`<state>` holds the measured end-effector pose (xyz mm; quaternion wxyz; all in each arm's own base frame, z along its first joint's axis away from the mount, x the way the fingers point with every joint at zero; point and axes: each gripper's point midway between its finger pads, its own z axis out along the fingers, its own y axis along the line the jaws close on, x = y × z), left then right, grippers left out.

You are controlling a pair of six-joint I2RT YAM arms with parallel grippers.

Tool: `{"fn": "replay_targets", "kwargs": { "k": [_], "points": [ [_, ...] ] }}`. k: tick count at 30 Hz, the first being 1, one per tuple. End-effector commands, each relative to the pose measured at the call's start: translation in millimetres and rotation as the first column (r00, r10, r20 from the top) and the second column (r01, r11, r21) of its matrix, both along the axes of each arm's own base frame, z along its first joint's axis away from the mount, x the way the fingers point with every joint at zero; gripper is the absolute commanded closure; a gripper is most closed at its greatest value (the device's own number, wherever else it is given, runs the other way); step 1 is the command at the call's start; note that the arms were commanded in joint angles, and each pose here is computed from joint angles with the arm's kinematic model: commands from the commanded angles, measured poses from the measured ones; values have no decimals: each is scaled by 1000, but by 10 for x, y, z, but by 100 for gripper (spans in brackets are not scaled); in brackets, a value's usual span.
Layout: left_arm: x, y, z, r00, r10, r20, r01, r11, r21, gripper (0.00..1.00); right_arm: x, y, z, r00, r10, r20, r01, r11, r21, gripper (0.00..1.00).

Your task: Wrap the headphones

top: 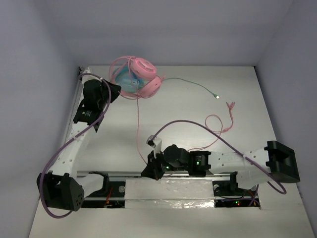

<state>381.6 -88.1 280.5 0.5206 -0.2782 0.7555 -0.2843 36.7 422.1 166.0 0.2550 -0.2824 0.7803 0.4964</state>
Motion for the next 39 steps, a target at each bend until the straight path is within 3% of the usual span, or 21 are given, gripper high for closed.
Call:
{"fn": "replay_targets", "kwargs": {
  "k": [1,9,13,18,24,30,36,39],
  "points": [
    [-107,139,102,993,111,50,-116,985,128,100,54,-189,126,996,-7,89,19,991,-131,100],
    [-530,-31,-561,989,131,-70,-102,941,322,100,367,-422,606,957,-66,283,125,973,-195,100],
    [-758,-276,-831,988,42,-148,21,915,403,100,614,-647,825,906,-149,395,246,947,-206,100],
    [-936,-719,-1101,969,-92,-230,192,867,460,100,776,-677,993,881,-160,446,271,942,-197,100],
    [-1061,-1191,-1213,924,-255,-284,364,811,457,100,991,-725,1009,862,-181,474,309,928,-209,100],
    [-970,-1381,-872,929,-319,-188,366,868,337,100,828,-609,1020,908,-116,404,209,958,-195,100],
    [-953,-1699,-809,877,-443,-186,480,825,298,100,827,-620,1060,906,-132,403,215,962,-168,100],
    [-904,-1636,-867,874,-446,-196,484,835,261,100,769,-559,1096,915,-97,392,173,972,-162,100]
  ]
}}
